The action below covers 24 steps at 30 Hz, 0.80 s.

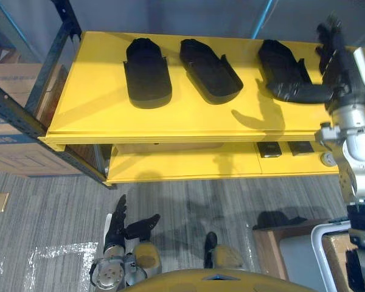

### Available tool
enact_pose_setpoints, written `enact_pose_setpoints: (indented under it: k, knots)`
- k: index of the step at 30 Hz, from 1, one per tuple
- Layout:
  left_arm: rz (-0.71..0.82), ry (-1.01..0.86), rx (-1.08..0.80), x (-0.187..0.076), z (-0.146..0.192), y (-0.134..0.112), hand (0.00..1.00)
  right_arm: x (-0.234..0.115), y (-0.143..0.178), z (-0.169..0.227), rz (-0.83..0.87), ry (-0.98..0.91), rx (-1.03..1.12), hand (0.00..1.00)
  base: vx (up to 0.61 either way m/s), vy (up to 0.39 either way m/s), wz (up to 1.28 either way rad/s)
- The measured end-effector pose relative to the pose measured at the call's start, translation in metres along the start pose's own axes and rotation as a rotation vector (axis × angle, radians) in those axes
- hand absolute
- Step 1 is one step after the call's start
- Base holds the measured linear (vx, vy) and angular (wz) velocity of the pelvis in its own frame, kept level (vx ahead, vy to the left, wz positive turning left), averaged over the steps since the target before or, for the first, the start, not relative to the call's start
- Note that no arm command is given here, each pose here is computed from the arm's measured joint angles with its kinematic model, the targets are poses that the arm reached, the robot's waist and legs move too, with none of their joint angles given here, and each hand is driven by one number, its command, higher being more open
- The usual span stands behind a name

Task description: Walk over and take three plastic housings, then place them on the shelf

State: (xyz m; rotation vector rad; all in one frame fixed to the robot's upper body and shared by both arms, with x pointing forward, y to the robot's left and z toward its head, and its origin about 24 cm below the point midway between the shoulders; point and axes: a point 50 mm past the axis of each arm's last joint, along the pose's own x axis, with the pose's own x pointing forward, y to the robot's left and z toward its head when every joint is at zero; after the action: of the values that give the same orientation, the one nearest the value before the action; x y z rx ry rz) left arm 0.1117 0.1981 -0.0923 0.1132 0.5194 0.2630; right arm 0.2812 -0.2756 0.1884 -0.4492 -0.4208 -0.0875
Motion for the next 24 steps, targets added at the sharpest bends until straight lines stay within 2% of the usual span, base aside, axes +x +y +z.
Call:
enact_pose_setpoints:
  k: [3,9,19,24]
  knots:
    - [0.004,0.001,0.000,0.000,0.000,0.000,1.00,-0.006,0.002,-0.005,0.023,0.020,-0.156,1.00,0.00,-0.013,-0.07]
    - [0.025,0.005,0.003,0.000,-0.001,0.003,1.00,-0.007,0.008,-0.001,0.062,-0.043,-0.264,1.00,0.00,-0.003,0.01]
    - [0.034,0.005,0.014,0.001,-0.001,0.008,1.00,-0.010,0.035,0.010,0.310,-0.211,-0.512,1.00,-0.01,-0.005,0.04]
    - [0.036,0.004,0.023,0.002,-0.001,0.011,1.00,-0.005,0.050,0.011,0.382,-0.250,-0.541,1.00,-0.02,-0.003,0.10]
